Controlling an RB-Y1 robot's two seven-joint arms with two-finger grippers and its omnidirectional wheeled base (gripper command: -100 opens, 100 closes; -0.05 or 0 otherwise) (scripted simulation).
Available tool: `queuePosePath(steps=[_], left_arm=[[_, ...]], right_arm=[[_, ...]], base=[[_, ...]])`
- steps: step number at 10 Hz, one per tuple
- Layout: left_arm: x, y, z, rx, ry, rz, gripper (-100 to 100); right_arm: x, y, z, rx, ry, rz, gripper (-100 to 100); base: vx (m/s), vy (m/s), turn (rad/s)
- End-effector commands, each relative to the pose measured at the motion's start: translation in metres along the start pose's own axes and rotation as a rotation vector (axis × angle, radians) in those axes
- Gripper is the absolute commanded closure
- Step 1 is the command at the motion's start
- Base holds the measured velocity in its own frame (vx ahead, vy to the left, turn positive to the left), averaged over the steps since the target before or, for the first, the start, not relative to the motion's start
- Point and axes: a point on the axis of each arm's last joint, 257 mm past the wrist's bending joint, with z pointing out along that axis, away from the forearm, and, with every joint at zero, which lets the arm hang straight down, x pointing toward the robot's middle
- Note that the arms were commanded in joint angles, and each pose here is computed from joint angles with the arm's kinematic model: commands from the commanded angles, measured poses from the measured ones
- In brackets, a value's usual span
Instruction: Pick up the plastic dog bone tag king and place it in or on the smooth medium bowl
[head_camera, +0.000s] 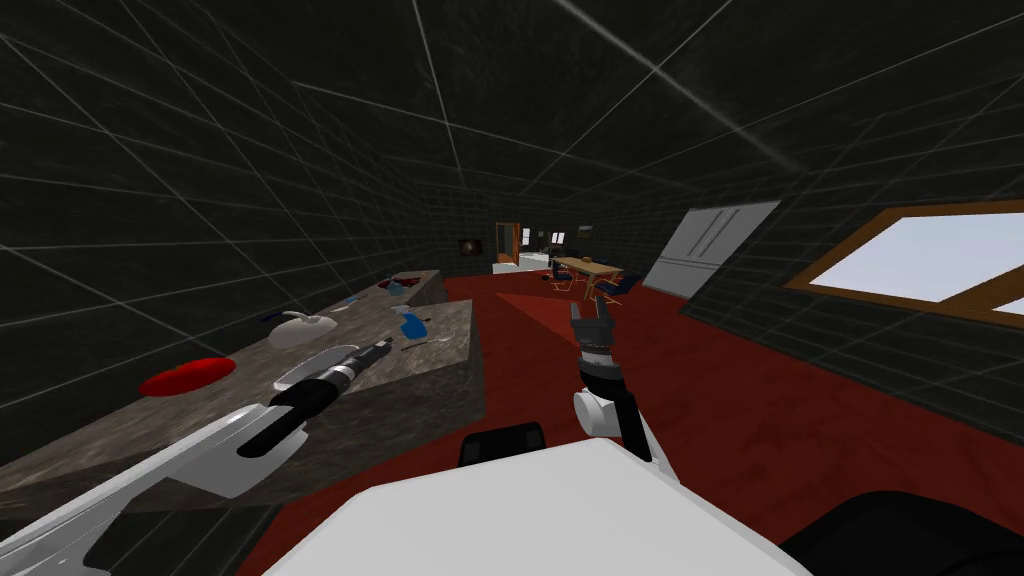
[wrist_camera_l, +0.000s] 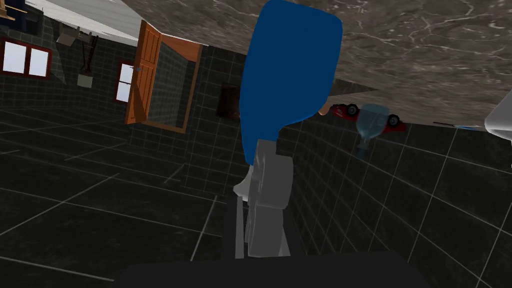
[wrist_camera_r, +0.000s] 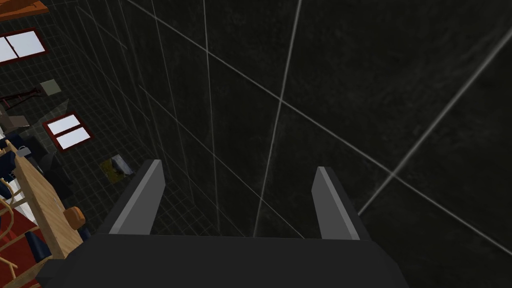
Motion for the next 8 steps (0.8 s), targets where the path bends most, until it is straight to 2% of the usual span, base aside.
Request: queuePosePath(steps=[1, 3, 5, 8], left_arm=[[-0.013, -0.010, -0.002, 0.023, -0.023, -0.004, 100], [-0.021, -0.008, -0.003, 0.019, -0.023, 0.023, 100], [-0.018, 0.008, -0.003, -0.011, 0.005, 0.074, 100], [-0.013, 0.035, -0.004, -0.062, 0.056, 0.162, 100]], right_arm=[[0.000, 0.000, 0.000, 0.000, 0.000, 0.000, 0], [0.000, 0.000, 0.000, 0.000, 0.000, 0.000, 0], [0.000, 0.000, 0.000, 0.000, 0.000, 0.000, 0], [0.000, 0.000, 0.000, 0.000, 0.000, 0.000, 0]], base=[[-0.016, 0.143, 0.079], [-0.013, 0.185, 0.081], [-0.013, 0.173, -0.001], [0.035, 0.177, -0.025]])
